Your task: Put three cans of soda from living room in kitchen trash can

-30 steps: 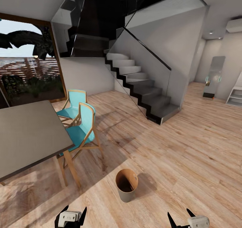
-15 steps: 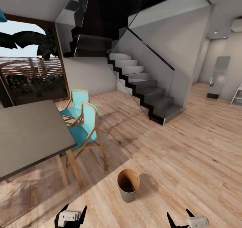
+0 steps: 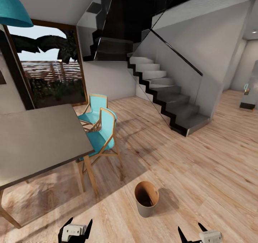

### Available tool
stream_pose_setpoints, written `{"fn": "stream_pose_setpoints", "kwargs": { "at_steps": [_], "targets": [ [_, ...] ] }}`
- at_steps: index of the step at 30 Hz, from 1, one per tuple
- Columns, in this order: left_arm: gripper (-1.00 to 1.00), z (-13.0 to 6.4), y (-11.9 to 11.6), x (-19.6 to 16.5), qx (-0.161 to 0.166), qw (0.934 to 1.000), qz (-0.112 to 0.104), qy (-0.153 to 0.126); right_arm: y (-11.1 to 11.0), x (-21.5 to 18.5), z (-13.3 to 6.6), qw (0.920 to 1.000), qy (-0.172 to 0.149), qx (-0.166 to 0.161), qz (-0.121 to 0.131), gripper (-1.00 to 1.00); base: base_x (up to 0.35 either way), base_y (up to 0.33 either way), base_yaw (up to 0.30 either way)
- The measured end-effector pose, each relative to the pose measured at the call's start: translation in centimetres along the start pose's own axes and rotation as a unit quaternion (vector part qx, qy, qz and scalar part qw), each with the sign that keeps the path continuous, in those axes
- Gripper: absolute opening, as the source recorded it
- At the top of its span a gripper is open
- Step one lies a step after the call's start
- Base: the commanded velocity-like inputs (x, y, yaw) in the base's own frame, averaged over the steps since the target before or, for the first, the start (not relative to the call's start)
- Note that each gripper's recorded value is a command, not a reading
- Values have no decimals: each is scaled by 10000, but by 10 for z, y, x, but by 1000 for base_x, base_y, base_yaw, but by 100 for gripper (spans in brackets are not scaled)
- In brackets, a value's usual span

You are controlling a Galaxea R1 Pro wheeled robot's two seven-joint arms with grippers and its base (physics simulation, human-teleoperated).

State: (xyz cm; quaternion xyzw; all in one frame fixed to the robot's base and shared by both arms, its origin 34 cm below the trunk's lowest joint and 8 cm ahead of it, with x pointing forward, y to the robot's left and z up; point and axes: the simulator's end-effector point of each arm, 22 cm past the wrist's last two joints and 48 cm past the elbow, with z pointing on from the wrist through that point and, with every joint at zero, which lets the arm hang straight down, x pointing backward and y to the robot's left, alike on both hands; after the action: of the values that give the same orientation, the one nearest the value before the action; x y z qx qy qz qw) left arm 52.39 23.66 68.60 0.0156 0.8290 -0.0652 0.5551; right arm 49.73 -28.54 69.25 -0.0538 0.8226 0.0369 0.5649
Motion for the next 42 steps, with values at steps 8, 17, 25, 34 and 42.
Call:
{"fn": "stream_pose_setpoints", "kwargs": {
  "at_steps": [8,17,25,34,42],
  "targets": [
    [100,0,0,0,0,10000,-2,2,0,0,0,10000,4,-3,1,100,0,0,244],
    [100,0,-1,0,2,10000,0,4,0,0,0,10000,5,-3,2,100,59,-60,242],
    [100,0,-2,2,5,10000,-3,21,0,0,0,10000,5,0,2,100,223,-168,130],
    [100,0,-2,2,7,10000,-8,25,0,0,0,10000,5,1,2,100,261,-190,21],
    [100,0,-2,2,6,10000,-8,27,-1,0,0,10000,4,8,2,100,212,-144,3]
  ]
}}
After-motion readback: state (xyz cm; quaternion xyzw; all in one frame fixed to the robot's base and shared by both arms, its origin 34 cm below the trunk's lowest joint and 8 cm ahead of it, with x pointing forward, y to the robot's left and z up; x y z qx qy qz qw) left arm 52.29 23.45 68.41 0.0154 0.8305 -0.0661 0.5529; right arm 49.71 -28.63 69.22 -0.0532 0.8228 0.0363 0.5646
